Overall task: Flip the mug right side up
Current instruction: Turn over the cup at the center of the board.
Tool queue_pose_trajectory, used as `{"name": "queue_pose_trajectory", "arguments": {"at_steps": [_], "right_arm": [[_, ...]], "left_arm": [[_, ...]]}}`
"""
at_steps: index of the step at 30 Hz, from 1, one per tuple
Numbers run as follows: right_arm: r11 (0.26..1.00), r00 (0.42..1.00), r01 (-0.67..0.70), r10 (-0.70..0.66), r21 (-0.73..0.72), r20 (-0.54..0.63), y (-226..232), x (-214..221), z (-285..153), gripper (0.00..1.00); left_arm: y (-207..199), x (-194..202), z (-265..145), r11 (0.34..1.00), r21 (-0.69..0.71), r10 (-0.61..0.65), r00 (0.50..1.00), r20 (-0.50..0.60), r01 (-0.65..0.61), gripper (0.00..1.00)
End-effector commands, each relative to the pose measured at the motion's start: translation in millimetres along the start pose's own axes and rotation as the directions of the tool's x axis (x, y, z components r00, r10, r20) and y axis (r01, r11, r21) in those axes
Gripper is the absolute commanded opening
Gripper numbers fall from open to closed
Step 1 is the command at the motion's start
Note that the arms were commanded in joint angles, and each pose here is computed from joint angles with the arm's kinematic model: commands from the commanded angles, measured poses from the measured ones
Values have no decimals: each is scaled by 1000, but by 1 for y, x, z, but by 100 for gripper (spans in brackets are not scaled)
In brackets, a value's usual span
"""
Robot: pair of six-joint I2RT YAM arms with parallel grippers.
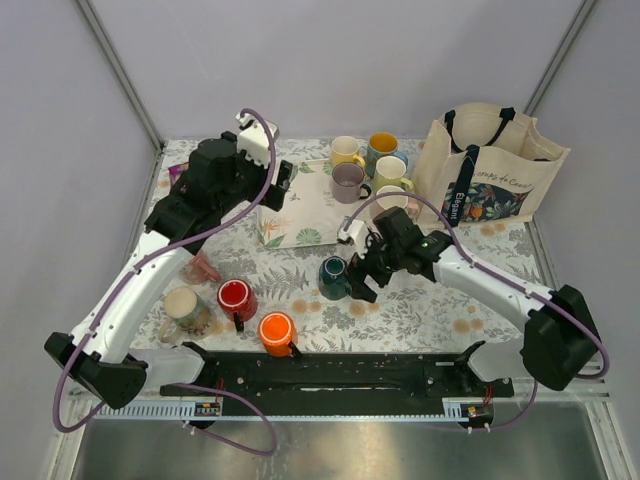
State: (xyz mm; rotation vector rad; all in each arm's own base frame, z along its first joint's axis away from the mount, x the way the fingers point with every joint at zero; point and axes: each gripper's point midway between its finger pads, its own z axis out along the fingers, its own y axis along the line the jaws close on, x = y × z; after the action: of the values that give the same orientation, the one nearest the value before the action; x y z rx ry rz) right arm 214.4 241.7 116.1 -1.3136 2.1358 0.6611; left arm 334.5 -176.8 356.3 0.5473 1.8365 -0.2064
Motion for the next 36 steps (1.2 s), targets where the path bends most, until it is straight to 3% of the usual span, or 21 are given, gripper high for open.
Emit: {"name": "queue_pose_trajectory", "arguments": {"at_steps": [1,5,11,25,36], "right_arm": [[996,995,-53,47,73,88,-12,-44,12,95],[994,995,-87,83,68,60,-15,-43,27,82],[990,995,-96,94,99,24,-20,-25,37,78],[998,998,-43,44,36,-36,-13,-3,59,66],[995,992,-99,100,14,-81,-9,1,75,48]], "left_arm": [[-16,29,4,994,101,-27,998,-60,33,99],[-13,38,6,992,103,-61,995,-74,69,99],[-27,47,1,978,183,-85,993,-84,99,99],[-31,54,-2,966,214,-127,987,-95,145,99],[-34,65,-4,964,226,-119,987,-107,141,98]]}}
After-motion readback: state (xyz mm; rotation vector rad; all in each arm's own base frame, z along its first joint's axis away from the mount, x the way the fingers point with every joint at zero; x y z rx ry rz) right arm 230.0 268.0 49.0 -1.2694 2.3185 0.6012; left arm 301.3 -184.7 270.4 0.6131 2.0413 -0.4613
